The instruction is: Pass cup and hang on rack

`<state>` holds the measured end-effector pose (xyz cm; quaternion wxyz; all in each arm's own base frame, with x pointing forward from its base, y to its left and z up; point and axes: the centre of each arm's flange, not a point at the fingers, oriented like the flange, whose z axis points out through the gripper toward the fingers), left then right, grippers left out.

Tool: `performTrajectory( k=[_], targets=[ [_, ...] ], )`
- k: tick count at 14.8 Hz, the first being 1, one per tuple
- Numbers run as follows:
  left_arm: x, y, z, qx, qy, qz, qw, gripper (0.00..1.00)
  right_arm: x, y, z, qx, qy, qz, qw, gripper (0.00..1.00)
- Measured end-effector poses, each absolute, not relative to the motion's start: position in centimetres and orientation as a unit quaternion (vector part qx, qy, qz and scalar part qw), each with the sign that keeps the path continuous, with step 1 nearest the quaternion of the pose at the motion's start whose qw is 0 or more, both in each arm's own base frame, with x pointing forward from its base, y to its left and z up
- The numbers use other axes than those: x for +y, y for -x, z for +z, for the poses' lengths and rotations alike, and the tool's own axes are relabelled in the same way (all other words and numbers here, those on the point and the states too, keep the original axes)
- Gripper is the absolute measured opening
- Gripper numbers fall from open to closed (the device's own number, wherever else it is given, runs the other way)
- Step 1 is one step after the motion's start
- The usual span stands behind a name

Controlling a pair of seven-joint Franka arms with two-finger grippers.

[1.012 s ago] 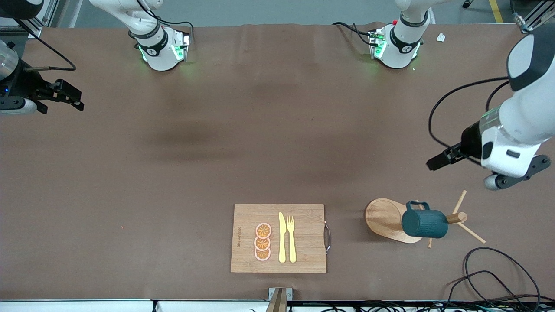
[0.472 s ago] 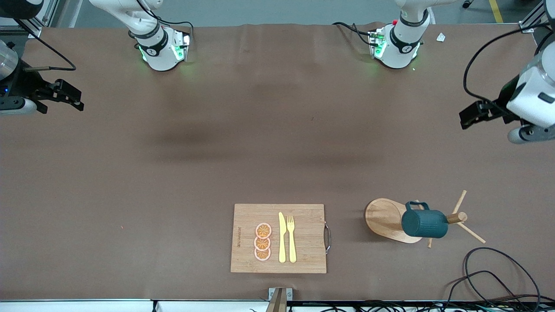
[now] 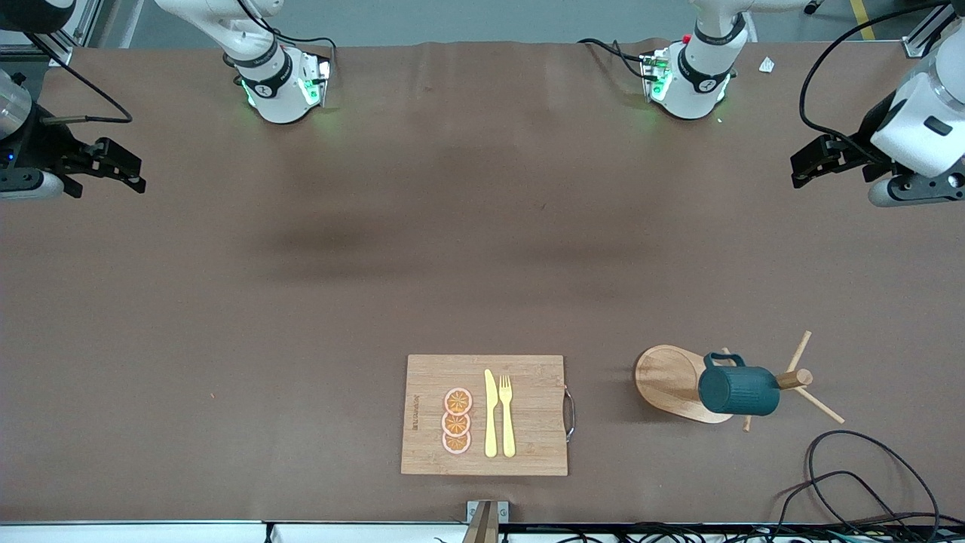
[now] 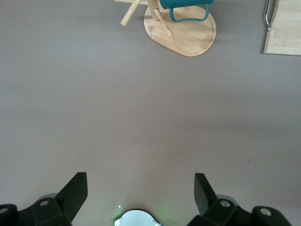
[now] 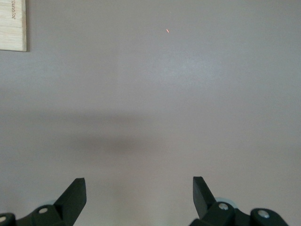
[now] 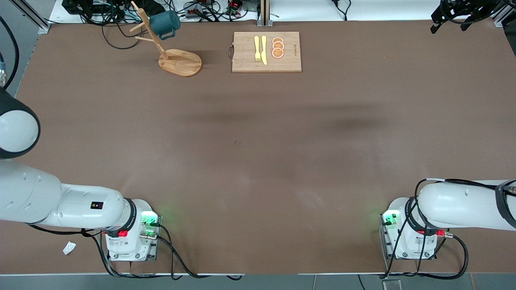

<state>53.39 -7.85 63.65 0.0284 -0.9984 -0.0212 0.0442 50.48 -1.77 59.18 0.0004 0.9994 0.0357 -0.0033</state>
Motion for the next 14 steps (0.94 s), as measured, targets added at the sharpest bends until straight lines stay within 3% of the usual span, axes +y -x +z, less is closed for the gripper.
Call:
performTrajectory(
  k=[14],
  targets=[
    [-6.9, -52.2, 64.5, -0.018, 0.999, 0.022, 0.017, 1.0, -1.8, -50.5, 59.2, 0.036, -0.999, -0.003, 0.0, 1.0]
  ],
)
